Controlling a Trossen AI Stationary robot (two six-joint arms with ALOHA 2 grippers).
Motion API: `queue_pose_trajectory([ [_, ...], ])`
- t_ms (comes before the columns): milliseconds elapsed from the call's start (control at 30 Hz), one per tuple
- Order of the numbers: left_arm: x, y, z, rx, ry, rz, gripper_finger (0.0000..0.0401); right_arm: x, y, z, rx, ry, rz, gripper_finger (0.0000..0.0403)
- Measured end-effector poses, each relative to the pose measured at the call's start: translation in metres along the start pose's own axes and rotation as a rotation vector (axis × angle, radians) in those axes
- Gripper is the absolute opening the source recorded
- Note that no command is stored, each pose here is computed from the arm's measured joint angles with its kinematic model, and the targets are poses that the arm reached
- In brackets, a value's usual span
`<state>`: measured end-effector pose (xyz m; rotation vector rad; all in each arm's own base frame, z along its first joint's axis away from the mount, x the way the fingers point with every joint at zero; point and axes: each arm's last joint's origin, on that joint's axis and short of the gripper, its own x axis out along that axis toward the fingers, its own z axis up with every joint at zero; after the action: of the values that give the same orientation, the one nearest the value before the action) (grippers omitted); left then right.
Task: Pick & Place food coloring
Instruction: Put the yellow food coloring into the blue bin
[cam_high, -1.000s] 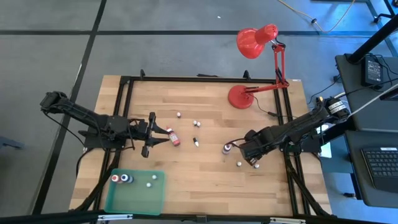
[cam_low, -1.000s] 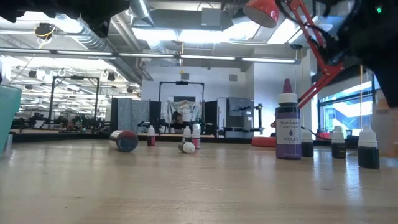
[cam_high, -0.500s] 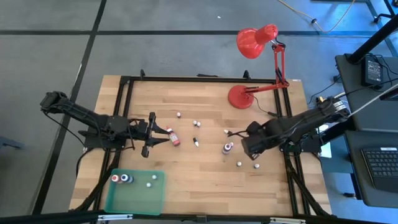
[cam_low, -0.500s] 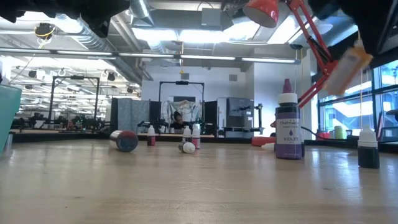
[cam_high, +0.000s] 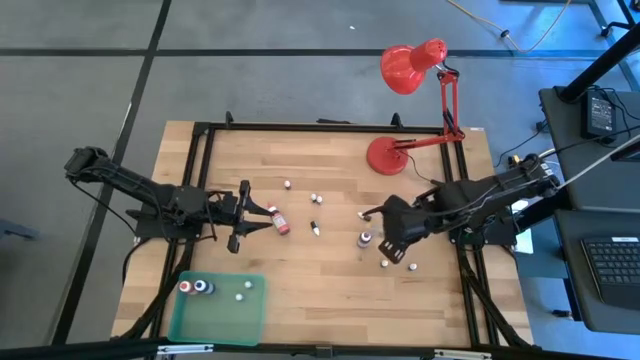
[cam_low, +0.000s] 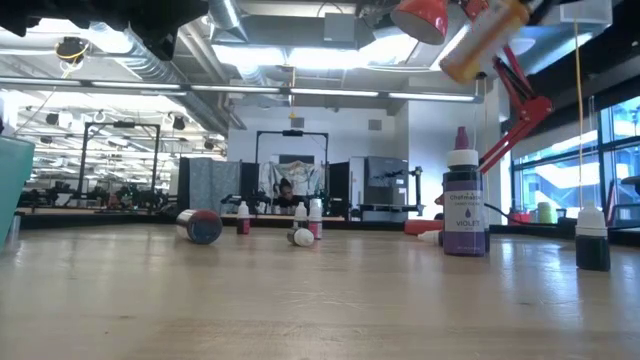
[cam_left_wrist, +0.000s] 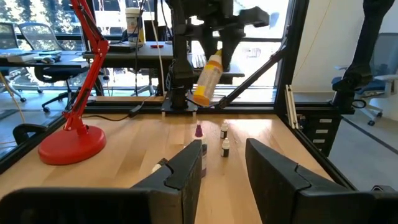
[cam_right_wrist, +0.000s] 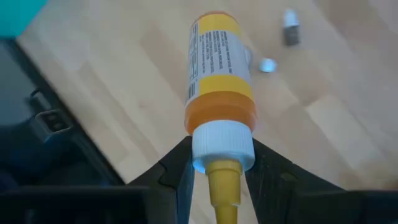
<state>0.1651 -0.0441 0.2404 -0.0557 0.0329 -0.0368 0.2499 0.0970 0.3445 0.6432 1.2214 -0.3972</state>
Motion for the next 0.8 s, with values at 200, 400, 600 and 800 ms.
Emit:
queue_pose_trajectory([
  [200,0.0,0.0,0.0,0.0,0.0,0.0,0.0118,0.013,0.033,0.017,-0.129,0.063,0.015,0.0123],
  [400,0.0,0.0,0.0,0.0,0.0,0.0,0.012,0.023,0.062,0.042,-0.157,0.202,0.024,0.0123],
  [600,0.0,0.0,0.0,0.0,0.0,0.0,0.0116,0.045,0.081,0.066,-0.178,0.342,0.01,0.0123],
  [800,0.0,0.0,-0.001,0.002,0.006,0.0,0.012,0.064,0.096,0.075,-0.223,0.389,0.063,0.0123],
])
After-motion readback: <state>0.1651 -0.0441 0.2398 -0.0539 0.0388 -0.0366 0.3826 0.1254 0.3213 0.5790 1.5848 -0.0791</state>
